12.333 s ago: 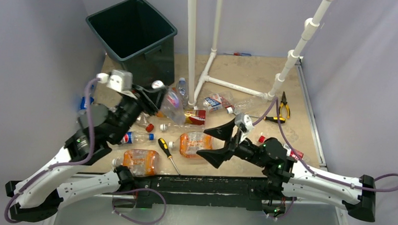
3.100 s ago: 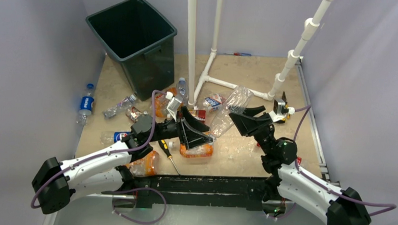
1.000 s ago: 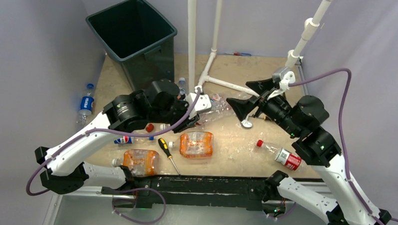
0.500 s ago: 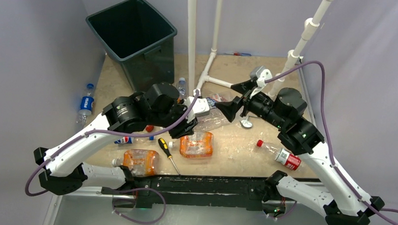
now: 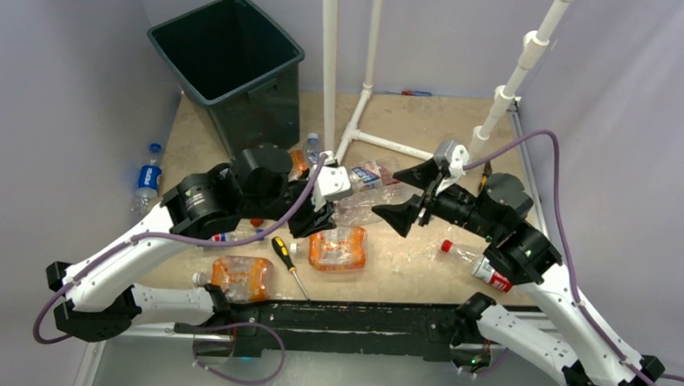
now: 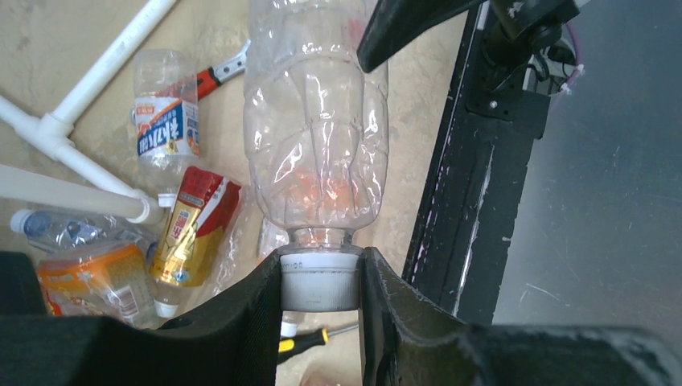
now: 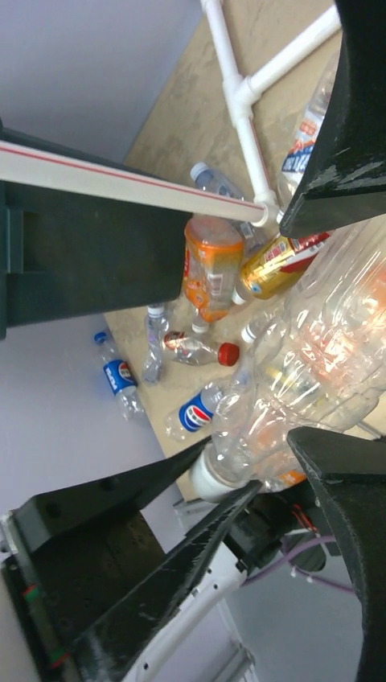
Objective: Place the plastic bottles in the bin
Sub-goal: Place the plastic bottle in the trash bin.
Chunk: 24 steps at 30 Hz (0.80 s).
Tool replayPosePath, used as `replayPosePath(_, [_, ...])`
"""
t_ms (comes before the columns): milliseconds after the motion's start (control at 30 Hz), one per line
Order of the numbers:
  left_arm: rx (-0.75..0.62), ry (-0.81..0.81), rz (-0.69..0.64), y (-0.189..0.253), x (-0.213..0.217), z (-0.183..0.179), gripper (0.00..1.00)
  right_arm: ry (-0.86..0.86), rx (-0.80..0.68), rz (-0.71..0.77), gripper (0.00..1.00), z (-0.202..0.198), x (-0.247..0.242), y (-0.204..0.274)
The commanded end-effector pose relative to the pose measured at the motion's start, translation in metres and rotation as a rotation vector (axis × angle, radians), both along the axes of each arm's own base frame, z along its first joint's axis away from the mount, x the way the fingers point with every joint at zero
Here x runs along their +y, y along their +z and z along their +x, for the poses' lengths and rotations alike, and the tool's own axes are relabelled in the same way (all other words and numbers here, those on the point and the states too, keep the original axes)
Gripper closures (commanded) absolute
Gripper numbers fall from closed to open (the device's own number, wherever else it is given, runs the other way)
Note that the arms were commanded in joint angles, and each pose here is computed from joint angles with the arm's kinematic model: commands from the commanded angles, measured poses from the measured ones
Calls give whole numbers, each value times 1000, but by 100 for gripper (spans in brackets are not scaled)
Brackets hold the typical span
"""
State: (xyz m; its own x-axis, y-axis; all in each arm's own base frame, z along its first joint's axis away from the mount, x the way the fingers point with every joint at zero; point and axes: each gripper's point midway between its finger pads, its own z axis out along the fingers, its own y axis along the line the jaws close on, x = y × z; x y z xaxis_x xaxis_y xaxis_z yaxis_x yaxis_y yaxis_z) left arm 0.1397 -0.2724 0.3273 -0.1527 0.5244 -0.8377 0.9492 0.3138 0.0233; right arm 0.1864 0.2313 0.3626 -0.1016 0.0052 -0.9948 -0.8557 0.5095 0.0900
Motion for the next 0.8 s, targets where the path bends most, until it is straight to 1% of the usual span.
replayPosePath(0, [-137, -19, -234, 48, -9, 1, 100, 118, 56, 7, 9, -22, 10, -18])
replayPosePath(100, [-180, -43, -274, 48, -8, -2, 100, 139, 58, 19, 7, -29, 9, -19])
replayPosePath(167, [-203, -59, -269, 43, -6, -2, 100, 147, 50, 20, 5, -32, 8, -17])
replayPosePath(267, [-217, -87, -240, 37, -7, -3, 100, 122, 56, -24, 4, -26, 6, -21])
replayPosePath(400, [-212, -135, -232, 42, -17, -4, 100, 119, 63, -33, 4, -20, 10, -24])
replayPosePath(567, [-216, -203, -282, 54, -29, -11, 100, 125, 49, -15, 4, -13, 18, -19])
replayPosePath(667, [-234, -213, -309, 60, -29, -13, 100, 156, 37, -11, 4, -15, 22, -15])
replayPosePath(767, [-254, -212, -308, 62, -24, -14, 100, 180, 28, -46, 5, -17, 26, -18])
